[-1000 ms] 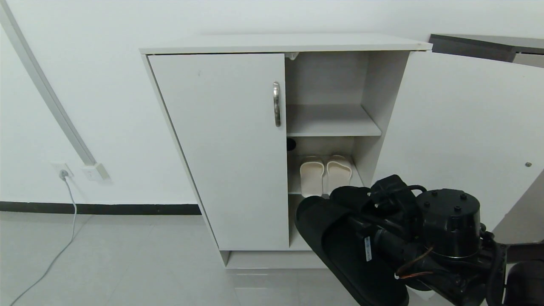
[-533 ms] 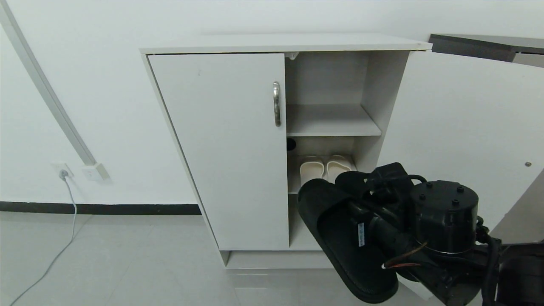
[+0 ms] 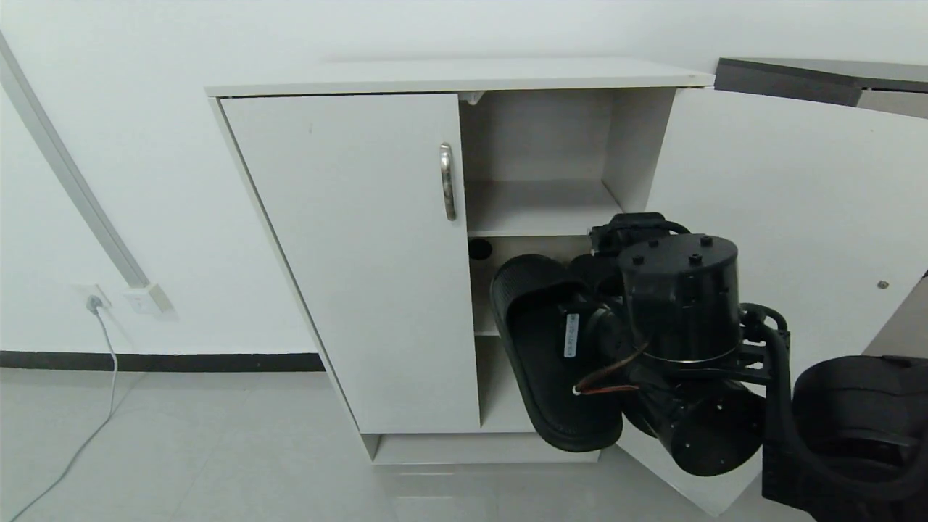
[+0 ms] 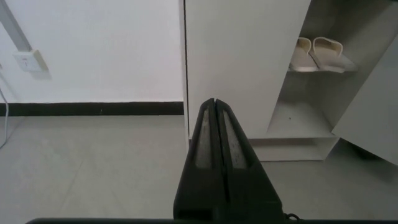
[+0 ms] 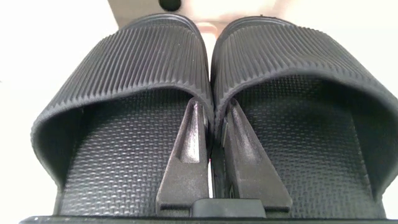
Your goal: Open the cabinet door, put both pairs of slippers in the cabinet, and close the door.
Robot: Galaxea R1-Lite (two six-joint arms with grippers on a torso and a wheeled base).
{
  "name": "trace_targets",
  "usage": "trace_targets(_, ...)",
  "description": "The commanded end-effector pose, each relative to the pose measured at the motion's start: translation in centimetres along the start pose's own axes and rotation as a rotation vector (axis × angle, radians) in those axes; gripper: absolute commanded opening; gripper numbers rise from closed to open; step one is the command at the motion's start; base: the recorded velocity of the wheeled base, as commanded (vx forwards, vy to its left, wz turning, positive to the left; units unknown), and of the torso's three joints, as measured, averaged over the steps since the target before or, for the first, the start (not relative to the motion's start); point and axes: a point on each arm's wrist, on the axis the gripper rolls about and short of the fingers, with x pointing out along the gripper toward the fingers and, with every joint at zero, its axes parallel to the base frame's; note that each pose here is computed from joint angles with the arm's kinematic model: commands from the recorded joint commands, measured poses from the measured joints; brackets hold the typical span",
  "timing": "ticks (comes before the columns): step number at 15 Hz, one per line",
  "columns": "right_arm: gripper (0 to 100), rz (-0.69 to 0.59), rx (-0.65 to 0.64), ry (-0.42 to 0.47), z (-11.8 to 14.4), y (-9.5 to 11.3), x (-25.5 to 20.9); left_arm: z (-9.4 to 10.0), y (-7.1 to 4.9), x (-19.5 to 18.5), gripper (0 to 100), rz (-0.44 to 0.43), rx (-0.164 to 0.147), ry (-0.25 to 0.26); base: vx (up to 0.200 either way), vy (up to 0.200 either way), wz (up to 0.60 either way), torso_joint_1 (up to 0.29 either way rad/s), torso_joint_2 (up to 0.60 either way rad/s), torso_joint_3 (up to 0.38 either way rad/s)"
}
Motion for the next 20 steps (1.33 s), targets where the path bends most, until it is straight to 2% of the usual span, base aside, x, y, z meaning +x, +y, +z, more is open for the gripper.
trace_targets(1, 0, -0.001, 0.010, -0.005, 1.3, 0.9, 0.5, 0.0, 0.0, 0.0, 0, 0.001, 0.000, 0.001, 0.000, 0.000, 0.00, 0.000, 0.00, 0.000)
trace_targets(5, 0, -0.079, 0.007, -0.024, 2.3, 2.5, 2.3, 0.0, 0.0, 0.0, 0, 0.001, 0.000, 0.003, 0.000, 0.000, 0.00, 0.000, 0.00, 0.000)
trace_targets(9, 0, -0.119, 0.004, -0.040, 3.0, 2.0, 4.1, 0.0, 0.0, 0.0, 0, 0.001, 0.000, 0.001, 0.000, 0.000, 0.00, 0.000, 0.00, 0.000)
trace_targets(15, 0, -0.129, 0.000, -0.043, 3.3, 1.2, 3.9, 0.0, 0.0, 0.0, 0, 0.001, 0.000, 0.001, 0.000, 0.000, 0.00, 0.000, 0.00, 0.000)
trace_targets(20, 0, -0.127, 0.006, -0.048, 3.6, 1.1, 3.7, 0.0, 0.0, 0.0, 0, 0.001, 0.000, 0.003, 0.200, 0.000, 0.00, 0.000, 0.00, 0.005)
